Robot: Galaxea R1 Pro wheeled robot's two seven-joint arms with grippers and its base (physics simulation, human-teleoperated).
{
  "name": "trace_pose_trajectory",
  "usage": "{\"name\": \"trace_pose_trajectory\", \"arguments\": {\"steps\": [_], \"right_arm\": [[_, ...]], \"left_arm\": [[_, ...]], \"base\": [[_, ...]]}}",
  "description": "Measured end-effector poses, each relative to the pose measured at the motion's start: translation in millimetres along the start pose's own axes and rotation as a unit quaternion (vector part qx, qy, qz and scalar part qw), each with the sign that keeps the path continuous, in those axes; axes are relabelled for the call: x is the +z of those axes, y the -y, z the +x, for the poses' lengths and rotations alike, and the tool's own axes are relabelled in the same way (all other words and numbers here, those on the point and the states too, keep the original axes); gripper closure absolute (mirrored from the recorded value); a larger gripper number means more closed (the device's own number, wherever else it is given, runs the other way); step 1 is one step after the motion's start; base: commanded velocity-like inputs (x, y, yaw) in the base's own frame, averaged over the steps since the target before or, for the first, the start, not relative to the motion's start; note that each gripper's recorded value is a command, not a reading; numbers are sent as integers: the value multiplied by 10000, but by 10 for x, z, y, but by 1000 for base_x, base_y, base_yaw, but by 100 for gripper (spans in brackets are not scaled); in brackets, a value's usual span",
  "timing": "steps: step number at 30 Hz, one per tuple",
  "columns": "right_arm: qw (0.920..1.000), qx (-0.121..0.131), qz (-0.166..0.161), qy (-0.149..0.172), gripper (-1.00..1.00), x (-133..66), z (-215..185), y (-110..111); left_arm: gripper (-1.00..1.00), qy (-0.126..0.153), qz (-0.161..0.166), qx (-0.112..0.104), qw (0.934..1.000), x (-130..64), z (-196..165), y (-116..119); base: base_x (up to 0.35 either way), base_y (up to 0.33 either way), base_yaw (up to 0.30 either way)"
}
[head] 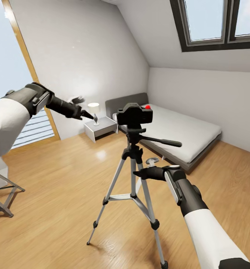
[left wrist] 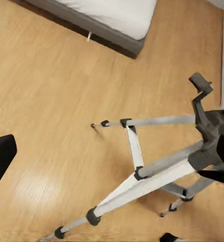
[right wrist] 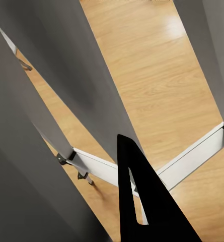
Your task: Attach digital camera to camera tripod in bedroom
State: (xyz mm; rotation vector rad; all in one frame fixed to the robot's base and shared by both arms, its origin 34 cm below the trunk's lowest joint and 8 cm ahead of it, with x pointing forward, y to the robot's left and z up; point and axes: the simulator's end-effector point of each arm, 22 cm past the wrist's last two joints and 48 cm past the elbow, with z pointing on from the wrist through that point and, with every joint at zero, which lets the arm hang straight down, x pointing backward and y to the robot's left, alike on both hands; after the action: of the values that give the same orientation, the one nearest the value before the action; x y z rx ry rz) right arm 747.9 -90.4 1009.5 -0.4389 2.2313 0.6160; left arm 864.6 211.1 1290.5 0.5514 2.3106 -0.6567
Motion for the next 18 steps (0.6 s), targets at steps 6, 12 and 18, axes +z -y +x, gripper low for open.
{"name": "trace_pose_trajectory", "arguments": {"steps": [6,12,18], "right_arm": [[10000,18,6,23,100,-30,-9,44],[10000,1,-13,22,100,-47,-6,57],[10000,-7,-18,17,100,-47,-6,58]], "left_arm": [[-100,-875,-1047,-664,9884,566,1262,-840],[-100,-1346,-1561,-1136,9719,892,2462,-1322],[-100,-993,-1425,-1686,9703,1044,3048,-1481]], "base": [[0,0,0],[0,0,0],[0,0,0]]}}
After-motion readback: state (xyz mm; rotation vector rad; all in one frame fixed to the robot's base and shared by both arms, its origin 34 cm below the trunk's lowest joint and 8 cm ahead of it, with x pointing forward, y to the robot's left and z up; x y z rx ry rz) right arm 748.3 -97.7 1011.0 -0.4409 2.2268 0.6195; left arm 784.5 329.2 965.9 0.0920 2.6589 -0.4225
